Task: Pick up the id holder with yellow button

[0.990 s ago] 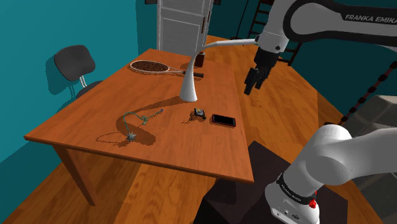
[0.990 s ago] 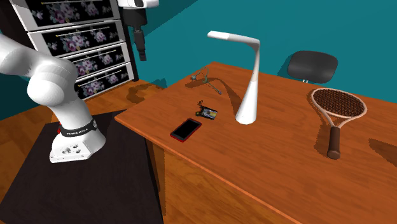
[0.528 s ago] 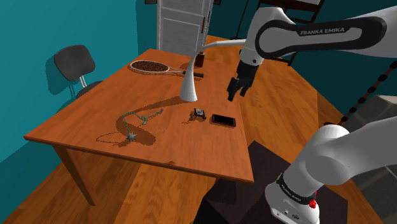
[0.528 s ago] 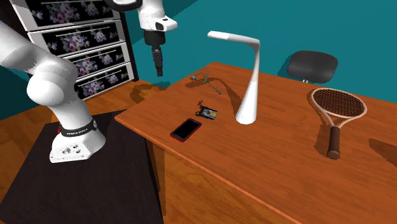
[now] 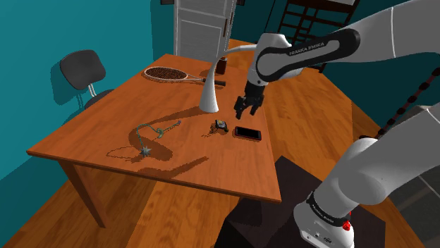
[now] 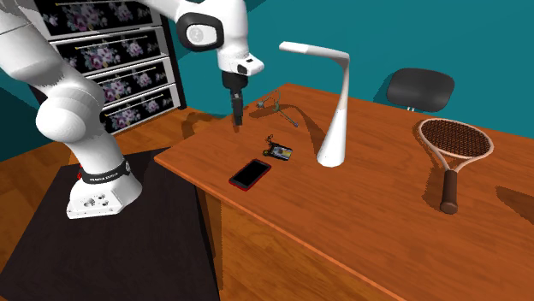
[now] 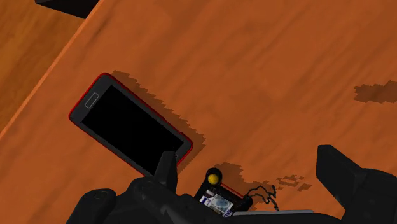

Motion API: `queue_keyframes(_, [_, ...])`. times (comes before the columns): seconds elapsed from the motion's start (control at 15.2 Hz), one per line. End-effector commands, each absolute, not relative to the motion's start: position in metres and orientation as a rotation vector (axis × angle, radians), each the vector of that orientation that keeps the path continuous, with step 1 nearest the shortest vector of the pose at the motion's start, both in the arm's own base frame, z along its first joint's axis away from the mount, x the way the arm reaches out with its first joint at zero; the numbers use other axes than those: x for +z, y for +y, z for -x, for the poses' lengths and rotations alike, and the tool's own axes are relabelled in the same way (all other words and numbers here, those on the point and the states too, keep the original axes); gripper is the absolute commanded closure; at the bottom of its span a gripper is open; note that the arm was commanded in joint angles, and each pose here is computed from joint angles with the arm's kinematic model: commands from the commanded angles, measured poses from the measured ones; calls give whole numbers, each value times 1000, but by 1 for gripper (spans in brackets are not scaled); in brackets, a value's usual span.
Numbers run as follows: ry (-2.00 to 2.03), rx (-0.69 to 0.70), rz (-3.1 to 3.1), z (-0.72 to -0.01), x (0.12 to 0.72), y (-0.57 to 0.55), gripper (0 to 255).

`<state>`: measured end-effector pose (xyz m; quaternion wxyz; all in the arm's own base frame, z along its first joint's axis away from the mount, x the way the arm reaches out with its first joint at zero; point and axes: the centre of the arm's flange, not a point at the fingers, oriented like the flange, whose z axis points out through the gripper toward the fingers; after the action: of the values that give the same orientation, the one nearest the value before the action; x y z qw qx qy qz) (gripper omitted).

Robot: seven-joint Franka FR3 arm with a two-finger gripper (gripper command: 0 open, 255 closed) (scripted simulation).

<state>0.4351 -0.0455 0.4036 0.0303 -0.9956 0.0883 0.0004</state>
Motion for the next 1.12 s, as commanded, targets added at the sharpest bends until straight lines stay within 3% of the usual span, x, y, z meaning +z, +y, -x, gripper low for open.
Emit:
queue_keyframes(0.0, [304, 0, 3059, -452, 382, -53, 0])
queue_keyframes(0.53, [424, 3, 3016, -517, 300, -73, 0])
queue_keyframes(1.06, [431, 3, 3013, -520, 259, -74, 0])
